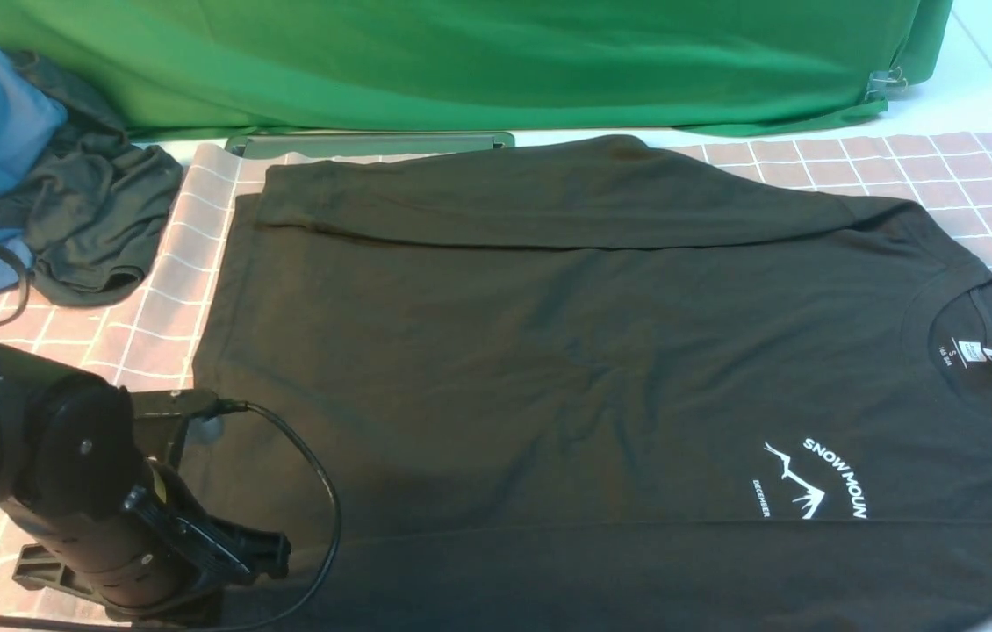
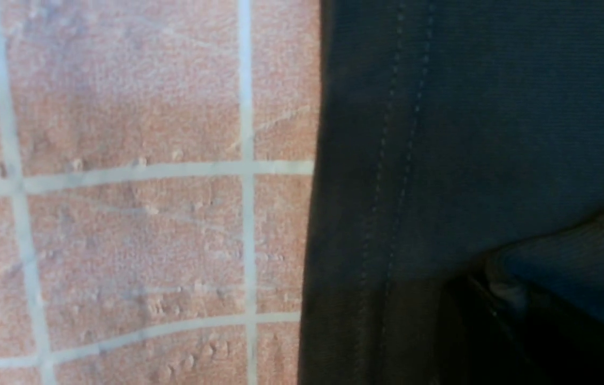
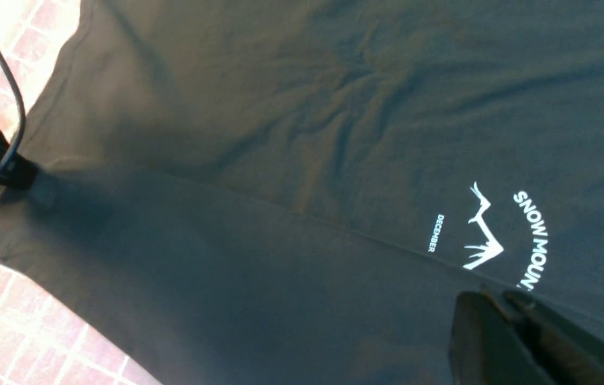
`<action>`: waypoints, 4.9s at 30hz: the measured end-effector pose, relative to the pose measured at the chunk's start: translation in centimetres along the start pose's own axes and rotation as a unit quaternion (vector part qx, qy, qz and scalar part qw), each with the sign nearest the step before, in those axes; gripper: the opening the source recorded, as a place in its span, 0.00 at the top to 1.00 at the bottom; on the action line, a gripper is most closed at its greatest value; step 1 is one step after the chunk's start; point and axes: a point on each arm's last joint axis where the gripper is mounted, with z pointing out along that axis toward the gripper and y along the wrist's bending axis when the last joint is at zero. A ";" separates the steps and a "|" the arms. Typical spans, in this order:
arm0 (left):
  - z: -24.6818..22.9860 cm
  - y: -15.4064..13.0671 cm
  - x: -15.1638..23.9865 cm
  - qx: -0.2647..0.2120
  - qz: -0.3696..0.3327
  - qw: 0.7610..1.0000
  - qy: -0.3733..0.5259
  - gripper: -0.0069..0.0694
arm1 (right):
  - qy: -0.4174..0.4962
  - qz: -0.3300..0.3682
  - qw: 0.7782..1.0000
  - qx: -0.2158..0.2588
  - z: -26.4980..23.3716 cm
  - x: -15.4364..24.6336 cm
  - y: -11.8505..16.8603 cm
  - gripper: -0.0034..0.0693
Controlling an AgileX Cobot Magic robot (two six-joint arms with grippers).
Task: Fold a long-sleeved shirt over a pink coffee tablecloth.
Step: 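Grasp the left edge of the dark T-shirt lying flat on the table, then fold the left side of the black T-shirt inward over its body, then grab the top left corner of the dark shirt with the left gripper, then fold the left side of the dark shirt inward over its body with the left gripper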
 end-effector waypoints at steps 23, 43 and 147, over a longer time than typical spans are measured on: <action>-12.6 -1.2 -7.3 0.012 0.013 0.984 -0.175 0.85 | -0.019 0.000 1.000 0.005 0.0 -0.3 -0.1 0.81; -9.1 -2.1 -13.8 -0.055 0.091 0.964 -0.243 0.85 | -0.022 0.000 1.000 0.006 0.0 -0.4 -0.1 0.78; -7.1 3.0 -27.4 0.019 -0.081 0.973 -0.217 0.87 | -0.012 0.031 0.999 0.012 0.0 -0.2 -0.2 0.76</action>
